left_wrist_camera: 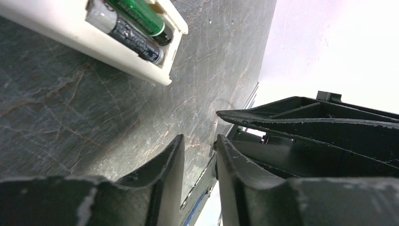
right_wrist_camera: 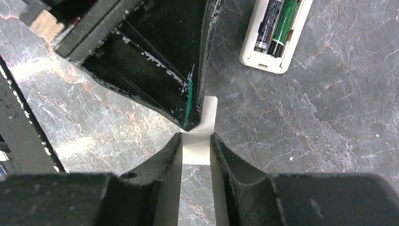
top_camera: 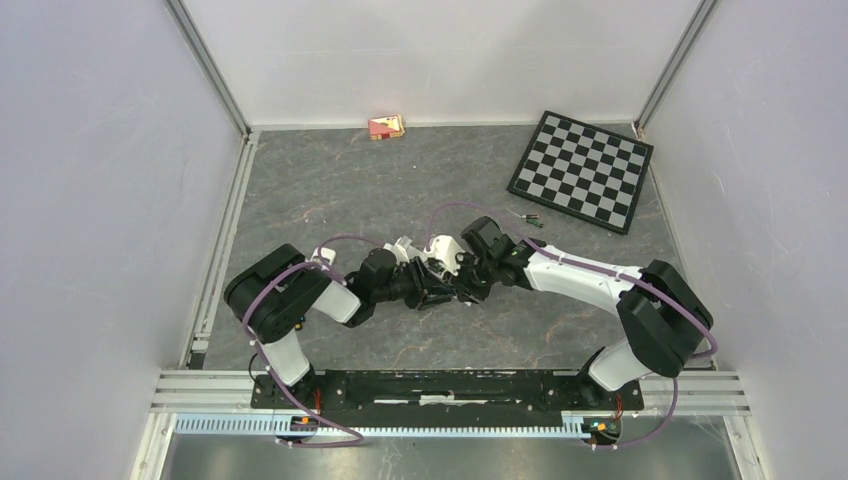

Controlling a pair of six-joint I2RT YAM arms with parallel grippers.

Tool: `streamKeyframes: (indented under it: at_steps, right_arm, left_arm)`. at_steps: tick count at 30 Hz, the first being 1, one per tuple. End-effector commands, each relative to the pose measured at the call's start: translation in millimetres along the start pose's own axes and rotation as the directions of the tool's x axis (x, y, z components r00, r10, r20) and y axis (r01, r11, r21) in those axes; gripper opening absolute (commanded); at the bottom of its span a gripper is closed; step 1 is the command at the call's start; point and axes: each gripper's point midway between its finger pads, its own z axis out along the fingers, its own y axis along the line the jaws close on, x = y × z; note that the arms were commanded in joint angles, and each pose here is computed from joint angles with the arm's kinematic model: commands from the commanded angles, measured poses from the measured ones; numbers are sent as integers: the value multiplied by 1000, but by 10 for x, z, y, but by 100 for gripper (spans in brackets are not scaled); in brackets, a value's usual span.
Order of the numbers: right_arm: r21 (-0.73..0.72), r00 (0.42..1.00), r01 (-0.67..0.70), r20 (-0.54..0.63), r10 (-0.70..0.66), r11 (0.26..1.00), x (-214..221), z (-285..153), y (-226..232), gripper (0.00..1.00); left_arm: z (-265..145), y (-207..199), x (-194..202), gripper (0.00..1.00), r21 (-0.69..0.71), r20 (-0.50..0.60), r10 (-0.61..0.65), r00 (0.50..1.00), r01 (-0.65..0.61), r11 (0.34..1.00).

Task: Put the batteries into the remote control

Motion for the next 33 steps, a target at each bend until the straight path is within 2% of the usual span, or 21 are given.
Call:
streamKeyframes:
  at_steps: [1, 3, 6, 12, 15, 17, 19, 21, 24, 26, 28, 30, 32, 33]
  right_arm:
    - [-9, 997, 6, 72, -5, 1000, -160, -9, 3, 32]
    - [-12, 997, 4, 74, -3, 1000, -158, 4, 4, 32]
    - [-11, 997, -1, 75, 2, 1000, -154, 24, -1, 34]
    - [27, 994, -38, 103, 35, 999, -160, -79, -41, 71]
    - [22, 974, -104, 205, 98, 994, -282, -271, -57, 79]
    - [23, 931, -207, 312, 190, 978, -377, -435, -113, 85]
    - [-14, 850, -349, 415, 323, 937, -463, -597, -197, 87]
    - [-62, 741, -492, 494, 455, 868, -494, -695, -297, 87]
    - [-179, 536, -629, 605, 589, 757, -592, -820, -355, 88]
    - [-282, 384, -692, 635, 670, 664, -661, -893, -359, 88]
    - [-404, 242, -703, 638, 731, 585, -730, -971, -322, 89]
    - [-515, 133, -652, 645, 752, 557, -845, -1121, -268, 88]
    - [-570, 84, -614, 641, 763, 547, -913, -1215, -233, 86]
    - [-581, 89, -576, 656, 750, 576, -971, -1275, -202, 83]
  left_arm:
    - [38, -226, -48, 33, 78, 8, -11, 1000, 10, 997]
    - [40, -240, -52, 26, 83, 8, -10, 1000, 9, 996]
    - [46, -254, -66, 3, 93, 13, -11, 1000, 10, 996]
    - [11, -250, -73, 2, 93, 20, 34, 999, -36, 995]
    - [-47, -286, -69, 2, 107, 15, 73, 997, -74, 992]
    - [-117, -386, -85, 2, 138, 16, 105, 994, -106, 985]
    - [-196, -490, -120, 2, 169, 20, 131, 991, -132, 977]
    - [-279, -584, -169, 2, 195, 26, 147, 989, -149, 969]
    - [-424, -777, -314, 2, 255, 51, 139, 989, -148, 956]
    - [-517, -913, -411, 2, 290, 71, 129, 989, -145, 946]
    - [-586, -1025, -467, 2, 313, 79, 126, 989, -145, 939]
    - [-643, -1106, -517, 2, 326, 86, 113, 990, -135, 935]
    - [-692, -1180, -556, 2, 346, 83, 94, 992, -117, 931]
    - [-713, -1227, -560, 2, 359, 75, 85, 994, -106, 927]
